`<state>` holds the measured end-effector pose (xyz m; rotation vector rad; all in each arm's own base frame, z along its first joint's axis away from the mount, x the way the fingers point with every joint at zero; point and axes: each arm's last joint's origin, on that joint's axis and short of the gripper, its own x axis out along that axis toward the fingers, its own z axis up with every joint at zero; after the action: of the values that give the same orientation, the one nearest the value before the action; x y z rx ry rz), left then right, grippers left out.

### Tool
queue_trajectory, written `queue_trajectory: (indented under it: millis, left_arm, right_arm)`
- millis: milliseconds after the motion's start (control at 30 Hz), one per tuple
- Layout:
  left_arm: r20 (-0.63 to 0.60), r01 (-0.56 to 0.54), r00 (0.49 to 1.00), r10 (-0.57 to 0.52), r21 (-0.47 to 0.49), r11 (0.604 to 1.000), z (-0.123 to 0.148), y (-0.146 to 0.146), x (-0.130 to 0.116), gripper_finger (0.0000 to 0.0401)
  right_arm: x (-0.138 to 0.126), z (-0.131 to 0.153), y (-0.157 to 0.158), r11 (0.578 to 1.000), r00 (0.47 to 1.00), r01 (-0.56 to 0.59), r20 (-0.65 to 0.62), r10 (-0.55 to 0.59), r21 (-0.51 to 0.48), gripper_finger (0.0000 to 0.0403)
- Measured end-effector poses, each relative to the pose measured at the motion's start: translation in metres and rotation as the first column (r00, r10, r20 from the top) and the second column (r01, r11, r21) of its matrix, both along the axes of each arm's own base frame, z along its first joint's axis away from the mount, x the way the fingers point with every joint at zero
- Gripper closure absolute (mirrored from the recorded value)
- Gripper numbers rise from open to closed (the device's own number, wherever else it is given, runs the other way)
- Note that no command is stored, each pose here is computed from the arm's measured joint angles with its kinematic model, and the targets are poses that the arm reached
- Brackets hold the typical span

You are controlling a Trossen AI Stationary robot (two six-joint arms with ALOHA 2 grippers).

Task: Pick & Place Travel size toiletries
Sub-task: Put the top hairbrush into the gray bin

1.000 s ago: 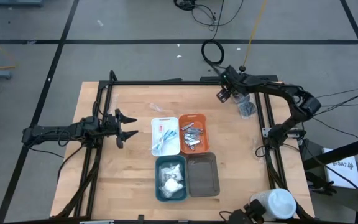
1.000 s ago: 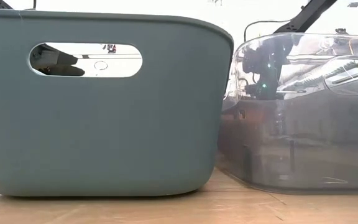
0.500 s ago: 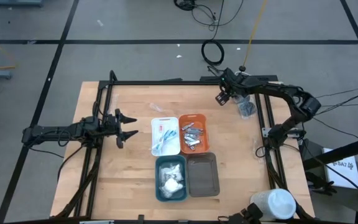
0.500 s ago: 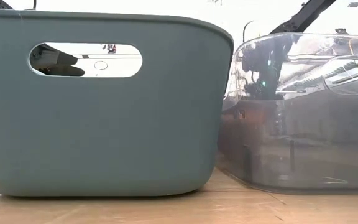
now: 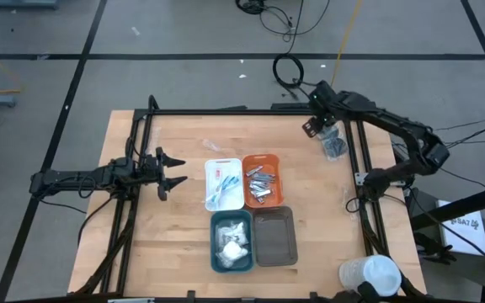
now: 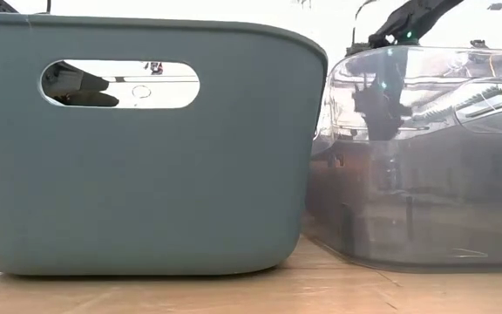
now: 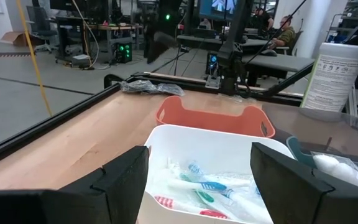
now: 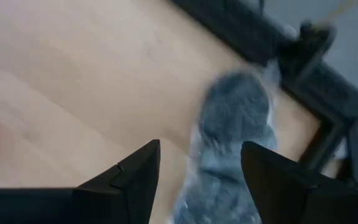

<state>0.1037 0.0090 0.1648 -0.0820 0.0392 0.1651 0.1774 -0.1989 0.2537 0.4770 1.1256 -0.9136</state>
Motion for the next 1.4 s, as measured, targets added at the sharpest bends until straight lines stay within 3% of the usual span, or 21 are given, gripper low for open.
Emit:
queue_trajectory:
  millis: [133,433,733,833,933,1067,1233,1400]
  left_arm:
    - [0.000,0.000,1.000,0.000,0.000,1.000,0.000,0.000,0.000,0.0127]
    - [-0.001,0.000,1.000,0.000,0.000,1.000,0.000,0.000,0.000,0.0127]
    - [-0.001,0.000,1.000,0.000,0.000,1.000,0.000,0.000,0.000,0.0128]
    - [-0.001,0.000,1.000,0.000,0.000,1.000,0.000,0.000,0.000,0.0128]
    - [0.000,0.000,1.000,0.000,0.000,1.000,0.000,0.000,0.000,0.0128]
    - [0.000,0.000,1.000,0.000,0.000,1.000,0.000,0.000,0.000,0.0128]
    - [0.000,0.000,1.000,0.000,0.000,1.000,0.000,0.000,0.000,0.0127]
    - [0.000,0.000,1.000,0.000,0.000,1.000,0.000,0.000,0.000,0.0127]
  right_arm:
    - [0.003,-0.008,-0.002,1.000,0.995,-0.001,-0.102,0.000,-0.004,0.0200]
    - [0.012,-0.012,-0.003,0.995,0.988,-0.085,-0.135,0.078,-0.043,0.0203]
    - [0.011,0.027,-0.007,0.996,0.987,-0.083,-0.139,0.077,-0.042,0.0212]
    - [0.009,0.032,-0.010,0.999,0.996,-0.048,-0.069,0.047,-0.019,0.0219]
    - [0.012,0.022,-0.013,0.991,0.996,-0.075,0.051,0.070,0.106,0.0231]
    - [0.024,-0.002,-0.017,0.977,0.995,-0.090,0.056,0.080,0.194,0.0245]
    - [0.042,-0.037,-0.032,0.976,0.997,-0.081,0.014,0.080,0.200,0.0268]
    - [0.037,-0.064,-0.051,0.989,0.987,0.043,-0.159,-0.021,0.139,0.0305]
